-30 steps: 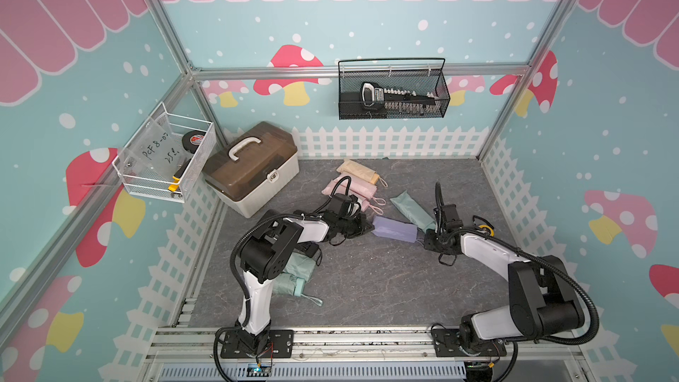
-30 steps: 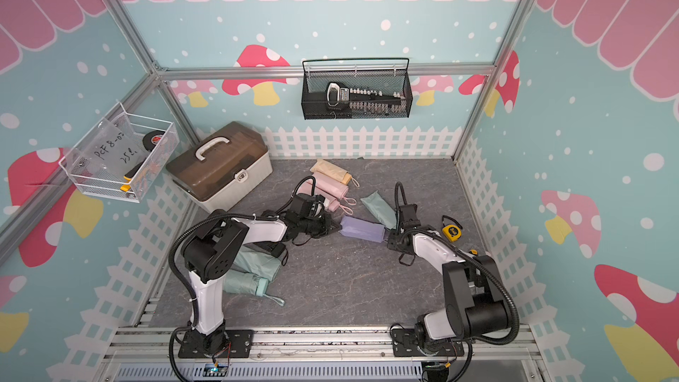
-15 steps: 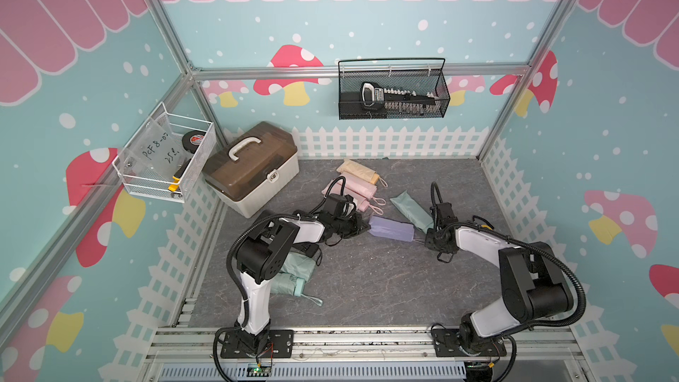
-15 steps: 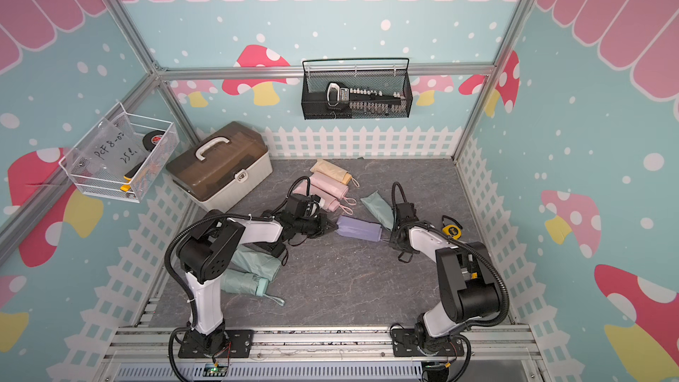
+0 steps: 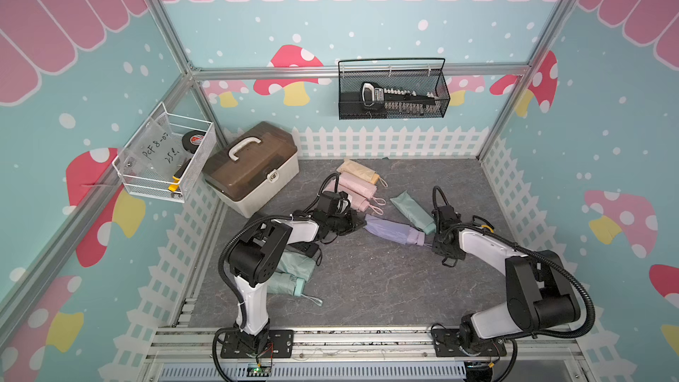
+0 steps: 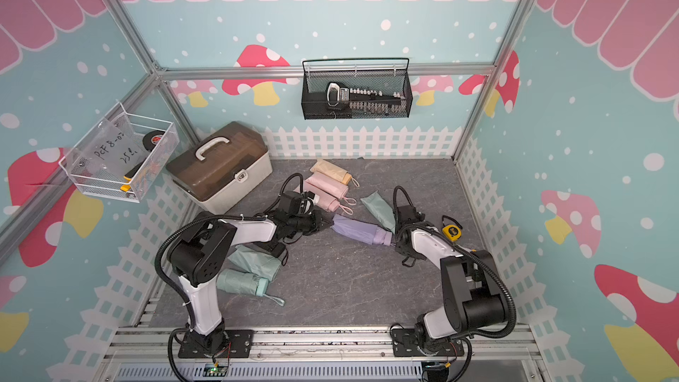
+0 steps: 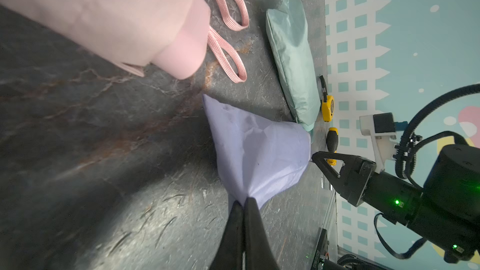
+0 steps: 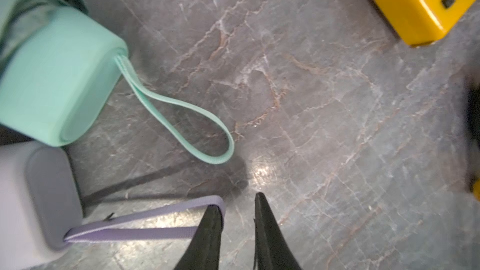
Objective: Take umbrellas out of sleeves
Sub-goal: Take out the umbrella from the umbrella sleeve, then place the umbrella sleeve at the center of the board.
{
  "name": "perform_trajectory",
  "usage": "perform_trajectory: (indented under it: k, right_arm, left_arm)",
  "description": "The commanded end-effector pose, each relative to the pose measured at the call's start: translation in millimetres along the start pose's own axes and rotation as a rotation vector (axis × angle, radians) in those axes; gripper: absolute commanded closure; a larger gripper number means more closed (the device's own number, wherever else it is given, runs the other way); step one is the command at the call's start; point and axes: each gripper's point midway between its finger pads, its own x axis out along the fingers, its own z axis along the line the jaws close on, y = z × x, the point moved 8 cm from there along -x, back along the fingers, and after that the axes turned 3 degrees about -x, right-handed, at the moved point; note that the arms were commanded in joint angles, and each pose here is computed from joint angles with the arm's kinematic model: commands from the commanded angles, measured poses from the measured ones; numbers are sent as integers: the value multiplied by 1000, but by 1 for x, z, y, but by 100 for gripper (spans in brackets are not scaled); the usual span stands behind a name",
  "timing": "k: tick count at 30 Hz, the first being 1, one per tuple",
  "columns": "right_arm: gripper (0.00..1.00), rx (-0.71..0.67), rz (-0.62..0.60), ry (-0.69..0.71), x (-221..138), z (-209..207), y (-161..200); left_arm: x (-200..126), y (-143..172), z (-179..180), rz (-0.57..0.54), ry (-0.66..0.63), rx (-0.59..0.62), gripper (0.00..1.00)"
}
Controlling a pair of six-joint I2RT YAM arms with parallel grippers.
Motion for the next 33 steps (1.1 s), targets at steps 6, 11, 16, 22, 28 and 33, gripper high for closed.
perform_trajectory:
  k: [6,11,16,22,28,33]
  right_arm:
    - [80,36,5,119,-9,-16,0]
    - [82,47,-15,137,-15,-22,2]
    - [82,55,-34,142,-22,-28,6]
    - [82,66,-45,169,-28,-35,11]
    - [82,79,-75,149,-34,-39,14]
    - [82,80,-107,119,-42,-41,13]
  left_arm:
    - [-16,-10,-6,-56,9,22,100]
    - [-21,-12,-5,-66,-3,24,100]
    - [-30,-14,1,-89,-13,12,100]
    - [-40,-14,3,-106,-17,9,100]
    - [-53,-20,15,-139,-37,-12,100]
    - [-58,-24,25,-169,-59,-34,100]
